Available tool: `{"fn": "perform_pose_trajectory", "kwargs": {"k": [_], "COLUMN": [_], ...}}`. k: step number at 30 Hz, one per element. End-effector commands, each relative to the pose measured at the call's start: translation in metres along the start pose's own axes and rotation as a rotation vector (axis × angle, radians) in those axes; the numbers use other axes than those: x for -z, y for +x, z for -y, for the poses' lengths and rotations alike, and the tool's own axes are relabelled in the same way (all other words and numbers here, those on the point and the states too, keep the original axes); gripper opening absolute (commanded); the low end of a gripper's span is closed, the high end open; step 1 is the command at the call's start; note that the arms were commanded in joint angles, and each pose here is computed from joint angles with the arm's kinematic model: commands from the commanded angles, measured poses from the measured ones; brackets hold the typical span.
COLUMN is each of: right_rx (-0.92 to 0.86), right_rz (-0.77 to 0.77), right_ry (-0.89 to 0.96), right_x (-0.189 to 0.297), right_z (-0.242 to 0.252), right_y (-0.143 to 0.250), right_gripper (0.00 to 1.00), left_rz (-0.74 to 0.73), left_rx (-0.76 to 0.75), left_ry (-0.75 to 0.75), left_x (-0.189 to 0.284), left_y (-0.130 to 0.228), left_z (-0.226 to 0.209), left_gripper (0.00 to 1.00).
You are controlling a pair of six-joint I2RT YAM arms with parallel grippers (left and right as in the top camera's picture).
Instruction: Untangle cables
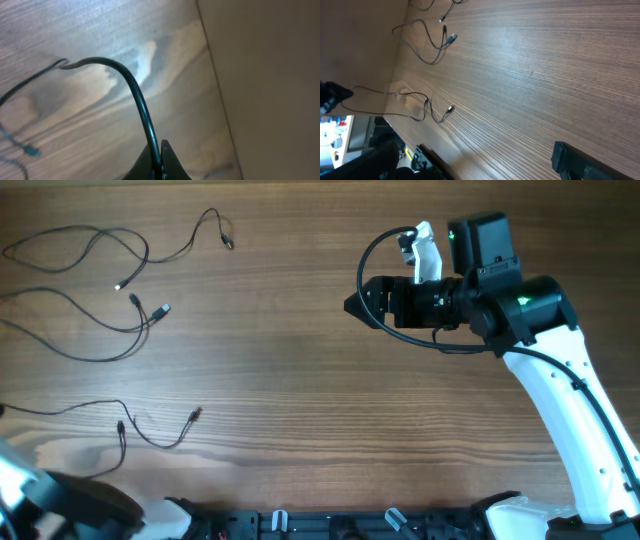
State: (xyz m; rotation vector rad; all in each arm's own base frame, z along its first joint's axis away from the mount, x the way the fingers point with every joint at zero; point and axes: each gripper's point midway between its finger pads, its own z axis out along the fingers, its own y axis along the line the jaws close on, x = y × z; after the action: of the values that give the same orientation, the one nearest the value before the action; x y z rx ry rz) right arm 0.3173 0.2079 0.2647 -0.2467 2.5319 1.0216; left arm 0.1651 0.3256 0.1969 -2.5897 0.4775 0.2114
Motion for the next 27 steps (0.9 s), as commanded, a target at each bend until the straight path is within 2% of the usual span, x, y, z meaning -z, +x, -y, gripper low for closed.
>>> {"fn": "perform_pose_trajectory", "kwargs": {"k": [1,4,8,9,11,13,14,18,23,27], "right_rx": [0.03,0.026,-0.014,-0.025,-0.038,-0.061,-0.068,-0.081,-0.088,-0.094], "right_rz": [0.022,0.016,-0.008,-0.013,-0.024,-0.035,-0.043,-0.066,-0.083,-0.09], "right_ry": [0.004,0.006,0.015,0.02,0.024,0.028,0.03,0.035,0.034,0.036], "right_x": [0.006,0.003,-0.006,-0.008,-0.013,-0.018,-0.021,-0.028,-0.029,-0.029], "right_z": [-0.003,-0.001,0.007,0.009,0.012,0.015,0.017,0.022,0.022,0.023], "right_y": [-0.002,-0.002,-0.001,-0.001,-0.001,0.0,0.0,0.003,0.006,0.008], "right_gripper": [1.0,1.0,1.0,1.0,1.0,1.0,1.0,1.0,1.0,1.0], "left_rz": [0.098,0.1,0.095,0.094,0.093,0.092,0.093,0.096,0.06,-0.058], "left_rx": [0.0,-0.066,-0.158,-0.149,-0.141,-0.139,-0.143,-0.295,-0.495,-0.658], "left_ry": [-0.03,0.003,0.121,0.14,0.163,0.168,0.165,0.146,0.127,0.092], "left_x": [-0.031,-0.046,-0.06,-0.061,-0.063,-0.066,-0.067,-0.074,-0.08,-0.081], "left_y": [-0.017,-0.014,-0.005,-0.004,-0.002,-0.001,-0.001,0.003,0.013,0.032], "left_z": [0.006,0.021,0.056,0.061,0.067,0.069,0.069,0.067,0.063,0.047], "left_gripper": [0.04,0.04,0.05,0.13,0.41,0.52,0.65,0.99,1.0,1.0]}}
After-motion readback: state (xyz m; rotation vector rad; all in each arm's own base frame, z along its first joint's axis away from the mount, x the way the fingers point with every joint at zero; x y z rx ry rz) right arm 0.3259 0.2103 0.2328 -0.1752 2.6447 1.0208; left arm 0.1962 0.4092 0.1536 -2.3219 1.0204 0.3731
